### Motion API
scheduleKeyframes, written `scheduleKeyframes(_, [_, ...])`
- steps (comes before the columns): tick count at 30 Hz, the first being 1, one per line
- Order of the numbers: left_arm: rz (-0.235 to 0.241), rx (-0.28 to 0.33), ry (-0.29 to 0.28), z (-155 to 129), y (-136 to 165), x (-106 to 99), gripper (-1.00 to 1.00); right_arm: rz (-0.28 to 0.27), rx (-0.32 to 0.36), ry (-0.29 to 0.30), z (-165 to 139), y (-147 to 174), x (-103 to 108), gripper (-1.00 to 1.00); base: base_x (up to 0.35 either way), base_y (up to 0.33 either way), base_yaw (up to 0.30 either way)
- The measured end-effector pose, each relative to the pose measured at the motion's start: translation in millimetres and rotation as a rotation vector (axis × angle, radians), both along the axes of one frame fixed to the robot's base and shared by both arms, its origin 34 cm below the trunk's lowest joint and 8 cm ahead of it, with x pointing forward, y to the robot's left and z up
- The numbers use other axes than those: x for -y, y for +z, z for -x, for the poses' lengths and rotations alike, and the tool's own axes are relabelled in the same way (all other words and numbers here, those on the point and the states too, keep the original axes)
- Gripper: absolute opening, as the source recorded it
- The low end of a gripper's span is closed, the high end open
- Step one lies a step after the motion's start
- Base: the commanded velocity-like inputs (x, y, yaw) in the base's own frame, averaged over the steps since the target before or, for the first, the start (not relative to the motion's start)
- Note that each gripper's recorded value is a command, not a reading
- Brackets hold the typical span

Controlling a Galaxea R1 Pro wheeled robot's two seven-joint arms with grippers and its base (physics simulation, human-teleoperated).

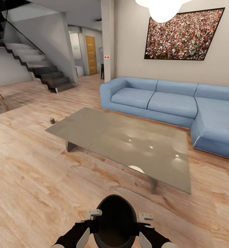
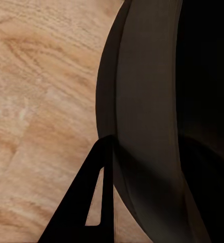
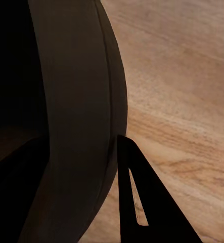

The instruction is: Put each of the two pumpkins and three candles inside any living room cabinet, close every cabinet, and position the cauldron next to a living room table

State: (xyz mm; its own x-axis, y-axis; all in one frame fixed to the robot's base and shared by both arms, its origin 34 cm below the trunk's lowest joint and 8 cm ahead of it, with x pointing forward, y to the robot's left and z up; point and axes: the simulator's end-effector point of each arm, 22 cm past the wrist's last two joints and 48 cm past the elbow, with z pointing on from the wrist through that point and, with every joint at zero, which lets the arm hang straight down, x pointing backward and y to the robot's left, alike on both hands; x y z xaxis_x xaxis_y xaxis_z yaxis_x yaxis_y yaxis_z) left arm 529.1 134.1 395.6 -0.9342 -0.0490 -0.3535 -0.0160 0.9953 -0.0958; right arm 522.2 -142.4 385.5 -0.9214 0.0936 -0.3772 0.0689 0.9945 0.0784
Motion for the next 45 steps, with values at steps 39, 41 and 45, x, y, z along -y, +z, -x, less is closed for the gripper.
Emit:
scheduleKeyframes(39, [0.001, -0.001, 0.001, 0.2, -0.1, -0.1, -1.0, 0.0, 0.0, 0.001, 0.0, 0.1, -0.1, -1.0, 0.148, 0.041, -0.09])
scheduleKeyframes(41, [0.001, 0.0, 0.001, -0.2, 0.1, -0.2, -1.0, 0.0, 0.001, 0.001, -0.6, 0.3, -0.1, -1.0, 0.184, 0.042, 0.0])
scheduleKeyframes(45, [0.001, 0.0, 0.001, 0.0, -0.2, -0.1, -1.0, 0.0, 0.0, 0.001, -0.4, 0.0, -0.1, -1.0, 0.065, 0.012, 0.0])
